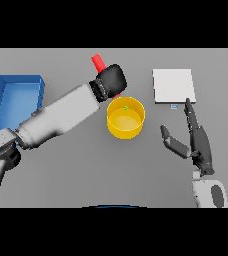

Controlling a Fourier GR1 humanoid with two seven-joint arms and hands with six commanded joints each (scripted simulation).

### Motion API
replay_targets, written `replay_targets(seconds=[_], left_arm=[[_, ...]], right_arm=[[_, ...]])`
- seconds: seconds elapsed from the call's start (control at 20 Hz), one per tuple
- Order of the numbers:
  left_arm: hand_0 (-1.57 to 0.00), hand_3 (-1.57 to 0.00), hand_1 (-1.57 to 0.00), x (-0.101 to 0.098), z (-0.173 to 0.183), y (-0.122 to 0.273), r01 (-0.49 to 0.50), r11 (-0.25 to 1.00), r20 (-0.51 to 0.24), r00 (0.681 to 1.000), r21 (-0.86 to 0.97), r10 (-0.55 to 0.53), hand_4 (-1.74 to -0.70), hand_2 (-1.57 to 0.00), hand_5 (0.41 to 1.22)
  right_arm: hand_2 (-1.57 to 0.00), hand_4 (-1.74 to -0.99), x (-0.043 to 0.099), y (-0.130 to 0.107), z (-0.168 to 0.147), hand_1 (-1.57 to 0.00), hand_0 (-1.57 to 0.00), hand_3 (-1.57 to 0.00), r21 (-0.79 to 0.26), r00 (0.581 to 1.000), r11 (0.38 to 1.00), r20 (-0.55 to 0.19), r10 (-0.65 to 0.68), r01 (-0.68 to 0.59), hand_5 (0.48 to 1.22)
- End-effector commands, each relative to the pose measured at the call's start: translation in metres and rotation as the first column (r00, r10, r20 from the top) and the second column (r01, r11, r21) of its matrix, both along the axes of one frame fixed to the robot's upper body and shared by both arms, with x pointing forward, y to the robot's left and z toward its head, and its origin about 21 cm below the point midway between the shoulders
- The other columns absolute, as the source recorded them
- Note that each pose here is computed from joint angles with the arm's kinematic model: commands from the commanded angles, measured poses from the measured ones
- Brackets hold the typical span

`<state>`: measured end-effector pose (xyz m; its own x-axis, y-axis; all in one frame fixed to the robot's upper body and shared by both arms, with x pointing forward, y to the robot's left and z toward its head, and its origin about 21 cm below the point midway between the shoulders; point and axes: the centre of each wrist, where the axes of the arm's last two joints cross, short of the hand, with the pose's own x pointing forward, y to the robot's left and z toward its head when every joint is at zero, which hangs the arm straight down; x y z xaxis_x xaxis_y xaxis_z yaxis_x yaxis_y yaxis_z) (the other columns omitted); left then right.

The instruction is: Pick up the red beaker and tilt it to pour out 1 green nut into yellow bowl. Pick up the yellow bowl and place it on the metallic measuring scale.

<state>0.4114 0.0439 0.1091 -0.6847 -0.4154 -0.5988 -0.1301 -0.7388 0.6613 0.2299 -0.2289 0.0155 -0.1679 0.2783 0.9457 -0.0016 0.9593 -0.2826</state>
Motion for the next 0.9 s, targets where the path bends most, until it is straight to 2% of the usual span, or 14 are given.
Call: replay_targets(seconds=[0.0,0.15,0.4,0.65,0.75,0.85], left_arm=[[-1.57,-1.57,-1.57,-0.001,0.001,-0.006,0.031,0.999,0.016,0.999,0.031,-0.031,-1.74,-1.57,1.221],[-1.57,-1.57,-1.57,-0.005,0.001,-0.018,0.091,0.984,0.088,0.991,0.154,-0.105,-1.74,-1.57,1.221],[-1.57,-1.57,-1.57,-0.008,0.002,-0.03,0.145,0.95,0.129,0.974,0.277,-0.186,-1.73,-1.57,1.221],[-1.57,-1.57,-1.57,-0.011,0.005,-0.043,0.181,0.912,0.168,0.952,0.369,-0.257,-1.72,-1.57,1.221],[-1.57,-1.57,-1.57,-0.009,0.017,-0.047,0.203,0.899,0.172,0.942,0.389,-0.287,-1.72,-1.57,1.221],[-1.57,-1.57,-1.57,0.002,0.042,-0.047,0.179,0.899,0.206,0.938,0.401,-0.279,-1.72,-1.57,1.221]], right_arm=[[0.0,-1.179,-0.001,0.004,-0.003,0.0,0.0,0.0,0.011,1.0,1.0,-0.016,0.0,0.0,0.627],[0.0,-1.164,-0.005,0.004,-0.005,0.0,0.0,0.0,0.004,1.0,1.0,-0.007,0.004,-0.004,0.625],[0.0,-1.159,-0.002,0.002,-0.004,0.0,0.0,0.0,-0.039,1.0,0.999,0.005,-0.015,0.015,0.632],[0.0,-1.151,-0.005,0.0,-0.004,0.0,0.0,0.0,-0.028,1.0,0.999,0.007,-0.018,0.019,0.634],[0.0,-1.152,-0.003,0.0,-0.006,0.0,0.0,0.0,-0.011,1.0,1.0,-0.004,-0.018,0.018,0.635],[0.0,-1.157,-0.001,0.002,-0.007,0.0,0.0,0.0,-0.003,1.0,1.0,-0.004,-0.008,0.008,0.638]])
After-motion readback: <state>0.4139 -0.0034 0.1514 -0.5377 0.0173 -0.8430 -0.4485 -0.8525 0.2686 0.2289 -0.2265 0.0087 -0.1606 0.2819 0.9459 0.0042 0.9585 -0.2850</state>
